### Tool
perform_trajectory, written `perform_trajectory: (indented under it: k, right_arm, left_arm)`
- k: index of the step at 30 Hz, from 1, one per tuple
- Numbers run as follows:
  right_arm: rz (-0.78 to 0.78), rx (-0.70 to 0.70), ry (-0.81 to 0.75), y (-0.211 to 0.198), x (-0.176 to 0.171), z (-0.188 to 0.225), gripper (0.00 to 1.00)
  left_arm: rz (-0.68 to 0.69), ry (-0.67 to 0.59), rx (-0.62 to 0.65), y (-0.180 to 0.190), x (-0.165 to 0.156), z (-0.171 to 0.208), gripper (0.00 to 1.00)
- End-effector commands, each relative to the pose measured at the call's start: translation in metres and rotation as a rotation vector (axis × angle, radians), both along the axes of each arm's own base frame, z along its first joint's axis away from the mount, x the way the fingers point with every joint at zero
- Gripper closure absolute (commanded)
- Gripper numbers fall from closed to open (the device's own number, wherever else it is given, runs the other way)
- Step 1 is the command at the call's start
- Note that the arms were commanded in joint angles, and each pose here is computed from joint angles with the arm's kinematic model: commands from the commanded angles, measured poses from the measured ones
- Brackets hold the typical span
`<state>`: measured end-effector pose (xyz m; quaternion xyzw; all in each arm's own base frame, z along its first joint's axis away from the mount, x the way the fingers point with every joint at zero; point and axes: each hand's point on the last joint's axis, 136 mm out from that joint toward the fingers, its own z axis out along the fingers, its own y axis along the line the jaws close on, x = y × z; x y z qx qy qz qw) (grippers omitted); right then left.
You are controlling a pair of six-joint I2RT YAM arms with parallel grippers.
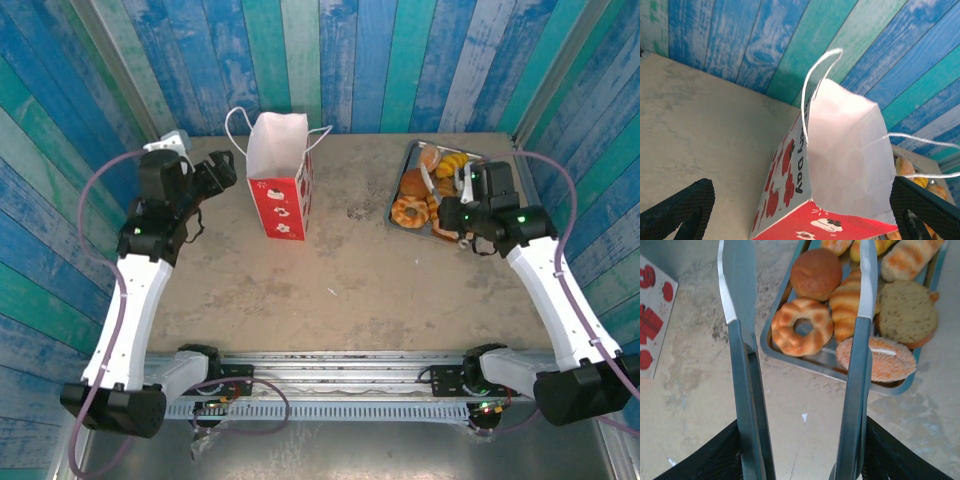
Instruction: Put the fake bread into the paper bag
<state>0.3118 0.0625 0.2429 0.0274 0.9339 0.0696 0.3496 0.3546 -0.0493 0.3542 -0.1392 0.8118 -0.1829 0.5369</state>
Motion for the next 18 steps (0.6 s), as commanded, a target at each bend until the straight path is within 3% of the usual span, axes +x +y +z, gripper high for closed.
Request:
perform_trajectory:
  k: [1,7,18]
  right_arm:
    - [0.022,0.004,-0.001,-0.001,0.005,0.006,0.43]
    - [0.052,0.039,0.039,0.009,0.010,-0.005,0.44]
    - [0.060,0.018,0.063,0.007,0.006,-0.016,0.44]
  left_arm:
    - [-0.078,0.093,0.015,-0.013,0.005,-0.023,0.06]
    - [-0.133,0.145,-0.033,-0.029,0.033,-0.050,0.01]
    - [-0.155,0.200,-0.083,-0.041,0.069,-0.077,0.32]
